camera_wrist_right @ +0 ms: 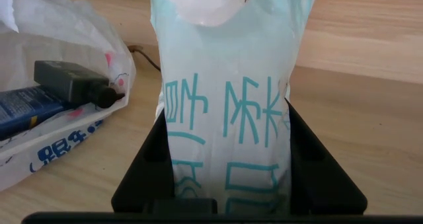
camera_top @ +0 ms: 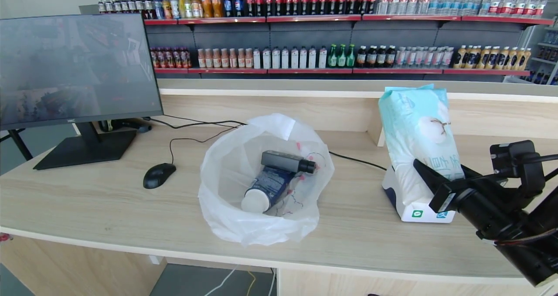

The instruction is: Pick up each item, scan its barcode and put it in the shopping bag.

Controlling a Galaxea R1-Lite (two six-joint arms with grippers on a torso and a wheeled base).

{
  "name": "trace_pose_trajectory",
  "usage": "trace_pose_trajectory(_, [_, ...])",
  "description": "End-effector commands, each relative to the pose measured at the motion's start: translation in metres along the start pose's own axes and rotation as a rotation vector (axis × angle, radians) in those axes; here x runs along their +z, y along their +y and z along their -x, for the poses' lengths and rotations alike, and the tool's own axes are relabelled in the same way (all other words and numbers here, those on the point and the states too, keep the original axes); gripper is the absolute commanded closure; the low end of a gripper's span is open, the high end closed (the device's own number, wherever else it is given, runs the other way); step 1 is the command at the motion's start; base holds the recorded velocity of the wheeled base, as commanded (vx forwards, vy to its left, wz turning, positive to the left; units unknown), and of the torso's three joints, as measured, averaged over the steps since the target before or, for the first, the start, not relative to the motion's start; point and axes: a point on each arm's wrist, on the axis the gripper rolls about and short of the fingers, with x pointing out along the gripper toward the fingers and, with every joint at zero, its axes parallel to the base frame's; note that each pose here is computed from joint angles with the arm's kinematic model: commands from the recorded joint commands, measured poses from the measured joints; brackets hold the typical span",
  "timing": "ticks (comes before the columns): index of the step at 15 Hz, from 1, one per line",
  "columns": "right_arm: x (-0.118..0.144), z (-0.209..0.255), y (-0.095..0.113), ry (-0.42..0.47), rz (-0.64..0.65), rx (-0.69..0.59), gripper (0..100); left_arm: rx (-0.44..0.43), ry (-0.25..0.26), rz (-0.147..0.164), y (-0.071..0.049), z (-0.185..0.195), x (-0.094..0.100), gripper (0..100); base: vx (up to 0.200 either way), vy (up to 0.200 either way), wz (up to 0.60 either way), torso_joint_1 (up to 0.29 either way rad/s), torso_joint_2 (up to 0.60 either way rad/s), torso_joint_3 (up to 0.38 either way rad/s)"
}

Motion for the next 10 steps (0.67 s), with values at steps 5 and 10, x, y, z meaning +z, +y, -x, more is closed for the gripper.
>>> trace_pose_trajectory(5, [-0.0003, 0.0006, 0.0001, 0.002, 0.002, 0.001, 100, 0.0, -0.001, 0.0, 0.0, 0.0, 0.0, 0, 0.0, 0.0, 0.0, 0.0, 0.0, 0.0])
trace_pose_trajectory(10, [0.0062, -0.0018, 0.0, -0.03, -0.004, -0.001, 100, 0.0, -0.001, 0.0, 0.0, 0.0, 0.0, 0, 0.0, 0.0, 0.0, 0.0, 0.0, 0.0])
